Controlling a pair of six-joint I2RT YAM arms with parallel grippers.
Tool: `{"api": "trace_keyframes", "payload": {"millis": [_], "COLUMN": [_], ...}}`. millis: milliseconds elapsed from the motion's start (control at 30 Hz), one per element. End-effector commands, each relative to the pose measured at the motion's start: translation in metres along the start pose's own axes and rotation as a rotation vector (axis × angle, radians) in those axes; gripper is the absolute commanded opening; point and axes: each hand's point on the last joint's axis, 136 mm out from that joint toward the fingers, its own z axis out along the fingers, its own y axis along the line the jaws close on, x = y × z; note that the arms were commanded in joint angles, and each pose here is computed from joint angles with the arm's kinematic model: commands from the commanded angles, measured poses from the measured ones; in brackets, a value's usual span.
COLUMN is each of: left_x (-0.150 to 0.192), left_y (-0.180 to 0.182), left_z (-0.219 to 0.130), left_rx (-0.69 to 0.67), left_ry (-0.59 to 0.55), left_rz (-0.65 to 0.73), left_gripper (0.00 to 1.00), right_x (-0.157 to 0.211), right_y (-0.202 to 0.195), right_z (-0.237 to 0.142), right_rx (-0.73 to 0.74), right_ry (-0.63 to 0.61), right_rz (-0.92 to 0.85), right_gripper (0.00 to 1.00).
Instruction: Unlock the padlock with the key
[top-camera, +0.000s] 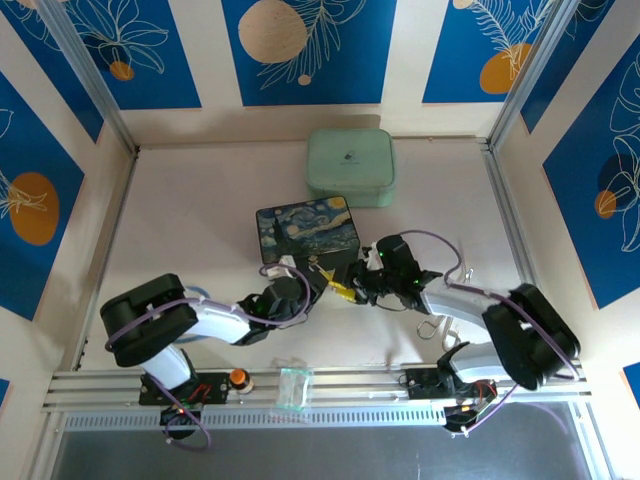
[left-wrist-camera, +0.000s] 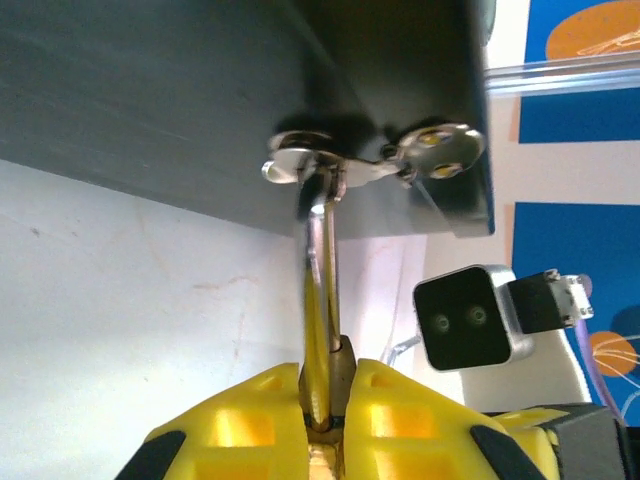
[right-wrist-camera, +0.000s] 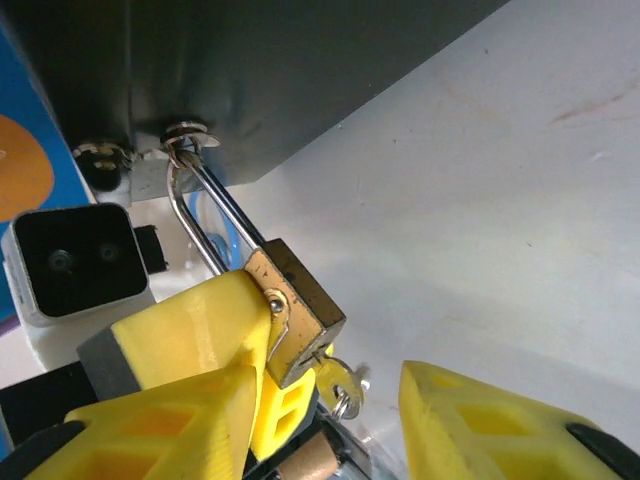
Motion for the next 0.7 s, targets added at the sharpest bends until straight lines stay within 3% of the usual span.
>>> {"api": "trace_keyframes", "payload": {"millis": [0,233,400,533,600,633,667], "left_x": [0.030,0.029,0.028,0.028,0.028,0.029,0.029], "left_y": [-0.012,-0.006,-0.004,-0.002,0.001,0.003,0.003], "left_z": [-0.007,-0.007,-0.007,-0.007,-0.007,-0.007,-0.008], "left_rx": [0.047,0.024,0.025,0.012,0.003,-0.002,-0.011], "left_ry": [0.127,0.123,0.118,0.120,0.120,0.122,0.124], "left_rz": [0.020,0.022,0.024,0.035,0.037,0.041,0.046], "left_gripper": [0.00,0.00,0.00,0.00,0.00,0.00,0.00], "right_x": [-0.002,-0.004,-0.003,-0.001,-0.001,-0.003,-0.003], "right_y": [-0.001,-0.017,-0.020,-0.008,-0.006,-0.005,-0.002], "right_z": [-0.018,-0.036,-0.038,-0.039,-0.043,-0.046,-0.048], "right_rx": [0.080,0.159,0.123,0.121,0.191,0.231,0.244], "right_ry": [-0.051,-0.104,-0.092,-0.133,-0.198,-0.249,-0.282], "right_rz": [-0.136,-0.263,-0.270,-0.478,-0.642,-0.710,-0.771], "right_gripper": [0.44,0.44,0.44,0.44,0.55,0.68,0.91]}}
